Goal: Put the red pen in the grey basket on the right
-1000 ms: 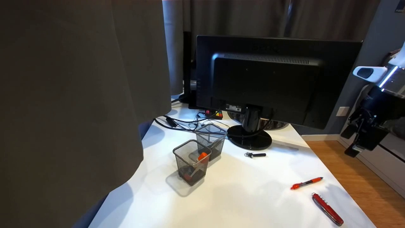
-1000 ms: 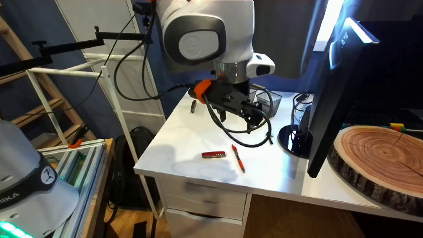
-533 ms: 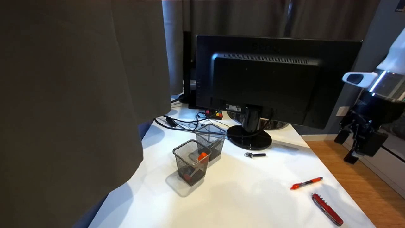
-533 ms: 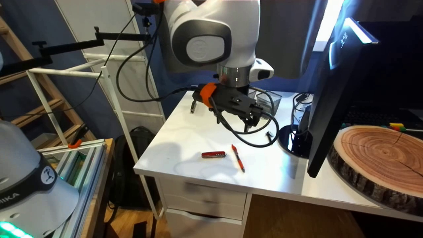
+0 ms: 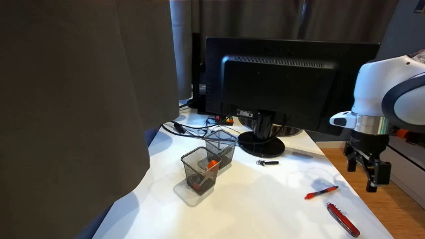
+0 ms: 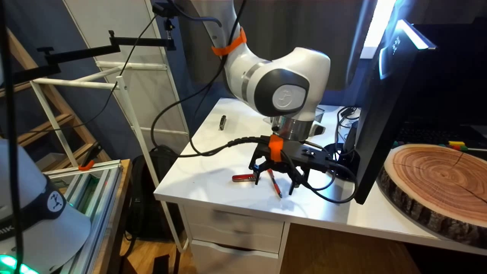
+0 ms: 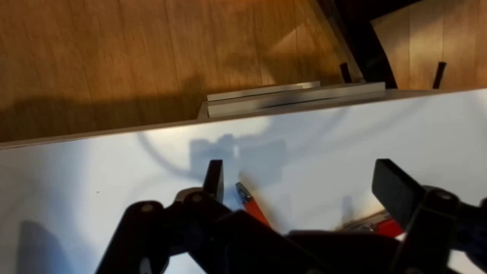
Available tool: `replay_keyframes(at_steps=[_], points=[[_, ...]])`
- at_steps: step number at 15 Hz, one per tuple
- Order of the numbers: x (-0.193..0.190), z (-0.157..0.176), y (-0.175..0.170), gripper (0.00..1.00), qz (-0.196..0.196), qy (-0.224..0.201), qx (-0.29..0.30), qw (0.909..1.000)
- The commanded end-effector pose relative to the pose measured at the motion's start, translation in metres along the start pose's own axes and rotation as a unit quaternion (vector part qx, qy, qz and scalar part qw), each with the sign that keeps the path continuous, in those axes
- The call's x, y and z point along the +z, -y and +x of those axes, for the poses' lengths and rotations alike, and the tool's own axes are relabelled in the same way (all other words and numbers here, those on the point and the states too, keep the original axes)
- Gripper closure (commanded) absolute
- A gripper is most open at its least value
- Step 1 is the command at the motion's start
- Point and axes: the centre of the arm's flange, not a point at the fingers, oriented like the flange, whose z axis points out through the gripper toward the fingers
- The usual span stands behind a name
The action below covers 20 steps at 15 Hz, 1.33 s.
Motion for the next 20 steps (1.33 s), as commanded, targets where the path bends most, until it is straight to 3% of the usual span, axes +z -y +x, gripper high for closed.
replay_keyframes(at_steps=[1,8,13,16,17,20], points=[[0.000,0.005,-0.005,0.00,-0.009,0.005,-0.011,0.9999],[0.006,0.052,0.000,0.00,-0.085,-0.042,-0.079,0.9923],[0.015,0.068,0.006,0.00,-0.089,-0.052,-0.108,0.9887],[0.028,0.077,0.004,0.26,-0.083,-0.048,-0.119,0.9882],[0.032,0.079,0.004,0.24,-0.082,-0.049,-0.121,0.9880],[0.040,0.085,0.002,0.42,-0.079,-0.048,-0.123,0.9881]])
